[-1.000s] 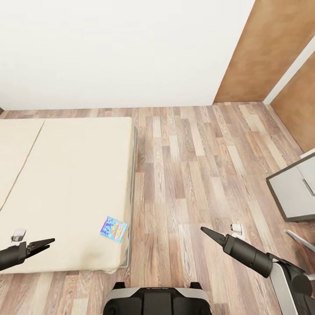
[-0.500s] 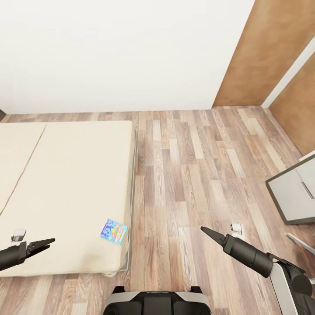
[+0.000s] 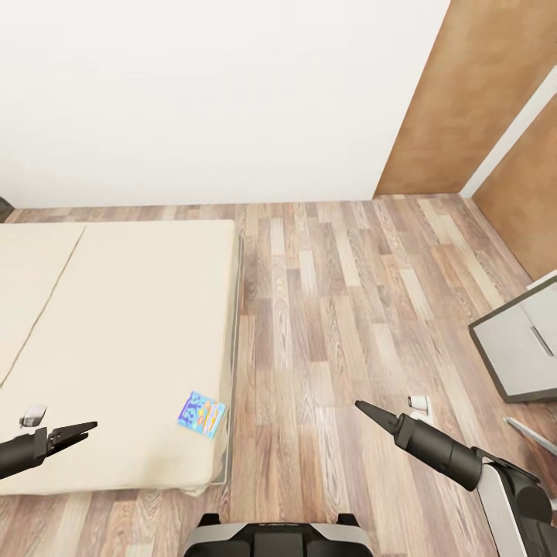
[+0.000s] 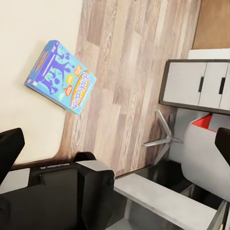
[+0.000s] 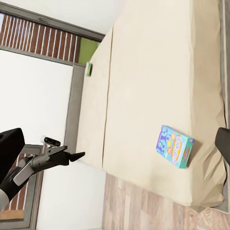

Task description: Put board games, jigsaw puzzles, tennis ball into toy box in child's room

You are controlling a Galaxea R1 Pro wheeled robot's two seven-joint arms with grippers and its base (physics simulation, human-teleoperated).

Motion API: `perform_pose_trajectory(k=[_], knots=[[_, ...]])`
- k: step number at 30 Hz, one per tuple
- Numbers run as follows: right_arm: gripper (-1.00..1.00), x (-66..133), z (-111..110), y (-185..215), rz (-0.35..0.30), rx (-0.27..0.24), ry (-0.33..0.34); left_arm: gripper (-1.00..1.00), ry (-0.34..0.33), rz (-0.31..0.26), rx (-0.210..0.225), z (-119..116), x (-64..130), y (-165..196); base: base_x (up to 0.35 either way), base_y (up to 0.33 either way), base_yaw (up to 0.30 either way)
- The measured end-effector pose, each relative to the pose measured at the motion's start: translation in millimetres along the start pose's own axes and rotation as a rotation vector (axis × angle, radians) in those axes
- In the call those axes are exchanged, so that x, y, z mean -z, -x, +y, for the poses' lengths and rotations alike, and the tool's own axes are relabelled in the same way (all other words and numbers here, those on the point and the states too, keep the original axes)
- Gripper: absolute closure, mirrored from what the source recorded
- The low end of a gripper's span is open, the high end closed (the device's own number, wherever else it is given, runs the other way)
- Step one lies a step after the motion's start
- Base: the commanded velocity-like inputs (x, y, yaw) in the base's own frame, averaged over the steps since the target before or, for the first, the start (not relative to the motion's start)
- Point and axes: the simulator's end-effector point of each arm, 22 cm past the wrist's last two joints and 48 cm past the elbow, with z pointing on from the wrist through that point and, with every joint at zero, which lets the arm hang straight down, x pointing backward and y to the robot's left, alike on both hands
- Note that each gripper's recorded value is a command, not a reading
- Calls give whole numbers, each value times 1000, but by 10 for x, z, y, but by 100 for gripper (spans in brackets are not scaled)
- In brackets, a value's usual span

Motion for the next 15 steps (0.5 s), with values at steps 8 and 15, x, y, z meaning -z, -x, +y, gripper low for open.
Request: perform_pose_trajectory(k=[8, 15], knots=[[-100, 8, 53, 30, -5, 11, 6, -100, -6, -9, -17, -48, 24, 33, 0, 0, 0], [-100, 15, 102, 57, -10, 21, 12, -100, -11, -17, -26, -88, 46, 59, 0, 0, 0]])
